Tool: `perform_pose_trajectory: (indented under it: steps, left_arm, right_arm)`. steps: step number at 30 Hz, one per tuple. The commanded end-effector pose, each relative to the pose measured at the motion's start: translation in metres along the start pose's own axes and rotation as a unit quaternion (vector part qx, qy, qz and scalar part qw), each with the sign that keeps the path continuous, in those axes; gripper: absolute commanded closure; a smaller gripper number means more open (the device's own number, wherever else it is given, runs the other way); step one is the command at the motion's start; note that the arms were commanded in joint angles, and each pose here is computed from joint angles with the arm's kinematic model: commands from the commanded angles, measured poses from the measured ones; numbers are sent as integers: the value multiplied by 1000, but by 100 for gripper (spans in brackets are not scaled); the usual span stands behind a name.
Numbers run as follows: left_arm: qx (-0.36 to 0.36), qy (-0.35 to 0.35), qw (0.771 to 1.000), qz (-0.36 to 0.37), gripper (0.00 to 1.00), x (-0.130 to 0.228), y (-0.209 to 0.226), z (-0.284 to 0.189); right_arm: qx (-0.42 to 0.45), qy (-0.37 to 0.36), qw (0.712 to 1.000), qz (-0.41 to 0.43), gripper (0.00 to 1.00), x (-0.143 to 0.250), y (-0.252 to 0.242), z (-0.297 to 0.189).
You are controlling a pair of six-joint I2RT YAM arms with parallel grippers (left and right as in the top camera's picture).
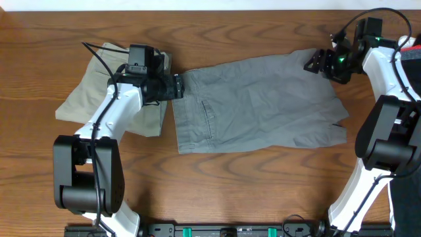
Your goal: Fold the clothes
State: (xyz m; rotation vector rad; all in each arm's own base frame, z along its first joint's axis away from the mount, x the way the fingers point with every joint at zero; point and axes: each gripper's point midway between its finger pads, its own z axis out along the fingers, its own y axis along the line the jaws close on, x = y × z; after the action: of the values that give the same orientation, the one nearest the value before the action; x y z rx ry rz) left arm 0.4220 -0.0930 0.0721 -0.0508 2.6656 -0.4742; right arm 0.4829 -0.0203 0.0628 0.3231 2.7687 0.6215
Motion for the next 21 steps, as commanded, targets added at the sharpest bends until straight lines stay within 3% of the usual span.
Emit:
perform_pose_trajectory:
  steps: [1, 12, 21]
  left_arm:
    - [-3, -6, 1000, 12, 21, -4, 1, 4]
    - [0, 3, 1000, 29, 24, -1, 9, 33]
    - [32, 3, 999, 33, 47, -1, -2, 37]
  right_arm:
    - [-8, 0, 1000, -10, 25, -1, 5, 0]
    - [-8, 4, 1000, -8, 27, 1, 4, 0]
    - [-8, 7, 1000, -6, 31, 2, 4, 0]
